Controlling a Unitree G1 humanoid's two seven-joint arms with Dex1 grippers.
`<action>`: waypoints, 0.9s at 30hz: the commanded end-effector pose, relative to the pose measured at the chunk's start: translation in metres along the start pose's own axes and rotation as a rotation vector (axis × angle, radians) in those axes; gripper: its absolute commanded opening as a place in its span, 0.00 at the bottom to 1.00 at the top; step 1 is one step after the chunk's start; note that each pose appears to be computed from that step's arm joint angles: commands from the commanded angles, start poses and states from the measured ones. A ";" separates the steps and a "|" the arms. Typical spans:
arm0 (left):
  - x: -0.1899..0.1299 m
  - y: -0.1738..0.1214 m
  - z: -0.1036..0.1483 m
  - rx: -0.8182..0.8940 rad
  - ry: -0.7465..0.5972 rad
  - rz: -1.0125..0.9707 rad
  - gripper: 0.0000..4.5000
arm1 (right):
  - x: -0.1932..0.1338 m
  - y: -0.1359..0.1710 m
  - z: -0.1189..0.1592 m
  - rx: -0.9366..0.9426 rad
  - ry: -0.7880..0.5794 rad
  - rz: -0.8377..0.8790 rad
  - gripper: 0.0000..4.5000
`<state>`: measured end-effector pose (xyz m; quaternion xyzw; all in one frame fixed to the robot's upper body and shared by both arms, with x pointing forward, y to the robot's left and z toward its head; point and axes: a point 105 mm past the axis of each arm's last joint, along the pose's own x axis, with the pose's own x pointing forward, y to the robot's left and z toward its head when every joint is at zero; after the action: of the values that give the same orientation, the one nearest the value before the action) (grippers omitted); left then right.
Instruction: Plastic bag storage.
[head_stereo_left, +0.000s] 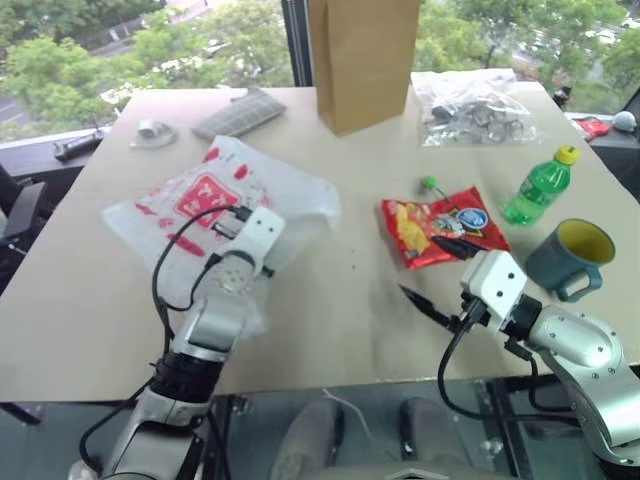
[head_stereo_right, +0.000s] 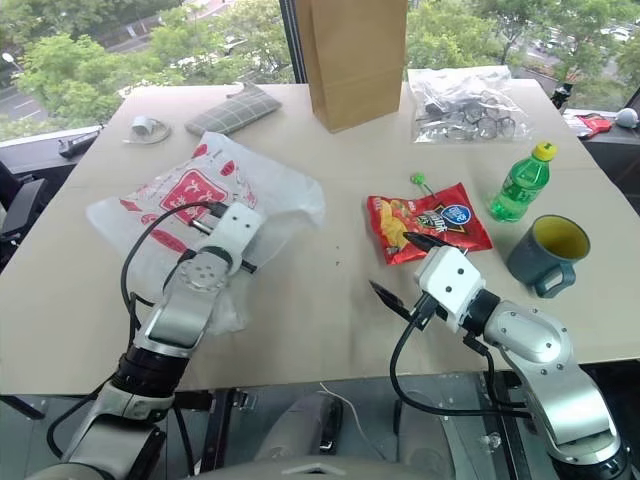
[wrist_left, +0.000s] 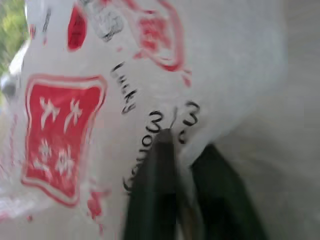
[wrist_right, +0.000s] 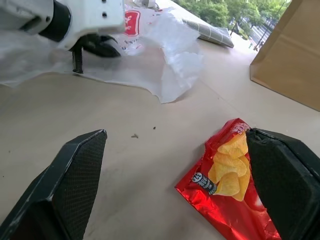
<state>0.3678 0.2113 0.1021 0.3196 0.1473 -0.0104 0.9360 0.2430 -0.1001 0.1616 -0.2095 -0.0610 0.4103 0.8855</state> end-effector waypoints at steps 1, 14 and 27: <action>0.007 -0.002 -0.018 -0.187 0.027 -0.099 0.02 | 0.000 -0.003 0.011 -0.046 -0.039 -0.011 1.00; -0.025 0.090 0.061 -0.732 -0.297 -0.299 0.02 | -0.001 -0.014 -0.005 -0.139 0.051 -0.067 1.00; -0.046 0.113 0.104 -0.588 -0.372 -0.274 0.02 | 0.006 -0.059 -0.076 -0.602 0.352 -0.162 1.00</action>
<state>0.3684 0.2403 0.2427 -0.0106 0.0387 -0.1432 0.9889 0.3029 -0.1517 0.1088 -0.4924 -0.0162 0.2802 0.8239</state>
